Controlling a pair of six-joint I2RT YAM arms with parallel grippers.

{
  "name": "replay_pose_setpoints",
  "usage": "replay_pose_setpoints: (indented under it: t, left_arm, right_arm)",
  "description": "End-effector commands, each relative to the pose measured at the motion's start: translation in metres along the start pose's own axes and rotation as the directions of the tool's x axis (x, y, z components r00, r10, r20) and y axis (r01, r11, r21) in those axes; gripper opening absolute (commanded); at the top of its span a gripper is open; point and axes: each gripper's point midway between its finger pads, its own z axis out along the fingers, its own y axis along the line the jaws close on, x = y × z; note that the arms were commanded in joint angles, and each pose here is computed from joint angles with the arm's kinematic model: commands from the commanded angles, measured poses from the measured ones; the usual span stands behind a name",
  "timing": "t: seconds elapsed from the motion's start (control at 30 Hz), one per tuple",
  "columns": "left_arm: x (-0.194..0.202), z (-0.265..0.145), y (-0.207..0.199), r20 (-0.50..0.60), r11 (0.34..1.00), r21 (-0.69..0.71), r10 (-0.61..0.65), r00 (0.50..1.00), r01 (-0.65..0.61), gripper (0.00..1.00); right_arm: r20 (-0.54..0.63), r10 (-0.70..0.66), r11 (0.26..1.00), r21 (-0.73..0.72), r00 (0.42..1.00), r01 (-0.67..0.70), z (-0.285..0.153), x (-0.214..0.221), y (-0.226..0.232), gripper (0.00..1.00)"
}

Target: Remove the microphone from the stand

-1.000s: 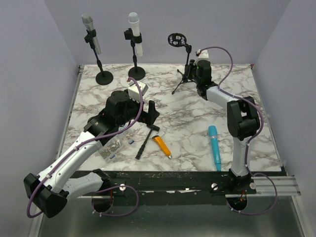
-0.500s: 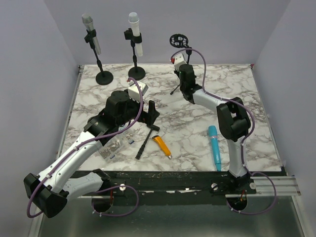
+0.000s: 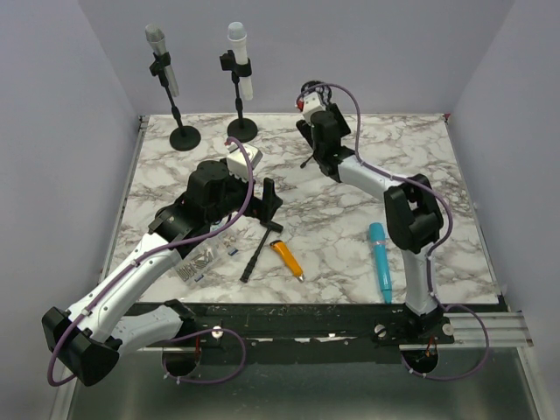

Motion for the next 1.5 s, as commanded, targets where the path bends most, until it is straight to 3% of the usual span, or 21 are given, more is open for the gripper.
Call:
replay_pose_setpoints:
  t: [0.0,0.2,0.37,0.57,0.7,0.9,1.1,1.3,1.47]
  left_arm:
    - [-0.007,-0.003,-0.003,0.023,1.000,0.004,0.013,1.000,-0.013,0.99]
    - [-0.008,-0.004,-0.004,0.022,1.000,0.011,0.010,1.000,-0.010,0.98]
    - [-0.009,-0.006,-0.006,0.029,1.000,0.016,0.010,1.000,-0.010,0.99]
    - [-0.010,-0.007,-0.008,0.033,1.000,0.026,0.008,0.999,-0.008,0.98]
    - [-0.010,-0.007,-0.007,0.033,1.000,0.022,0.008,0.999,-0.009,0.99]
    - [-0.010,-0.007,-0.005,0.033,1.000,0.010,0.013,0.999,-0.013,0.98]
    - [-0.007,-0.003,-0.004,0.020,1.000,0.007,0.014,1.000,-0.014,0.99]
    - [-0.004,-0.001,-0.003,0.006,1.000,0.004,0.013,1.000,-0.013,0.98]
    - [-0.004,0.000,-0.003,0.005,1.000,0.004,0.015,1.000,-0.015,0.99]
  right_arm:
    - [0.047,0.205,0.979,-0.014,0.978,-0.205,-0.028,-0.038,-0.024,0.84]
    - [0.003,0.396,0.915,-0.089,0.918,-0.394,-0.048,-0.034,-0.023,0.86]
    - [-0.125,0.619,0.750,-0.201,0.776,-0.630,-0.053,-0.024,-0.020,0.87]
    - [-0.229,0.769,0.541,-0.262,0.596,-0.799,-0.042,-0.014,-0.032,0.87]
    - [-0.143,0.735,0.594,-0.336,0.663,-0.731,-0.029,-0.031,-0.037,0.88]
    - [-0.065,0.639,0.709,-0.336,0.766,-0.620,-0.002,-0.042,-0.044,0.89]
    - [-0.057,0.607,0.736,-0.336,0.793,-0.588,0.017,-0.044,-0.038,0.89]
    - [-0.083,0.586,0.725,-0.389,0.806,-0.568,0.025,-0.043,-0.021,0.77]
    - [-0.100,0.570,0.720,-0.418,0.816,-0.554,0.026,-0.038,-0.008,0.76]
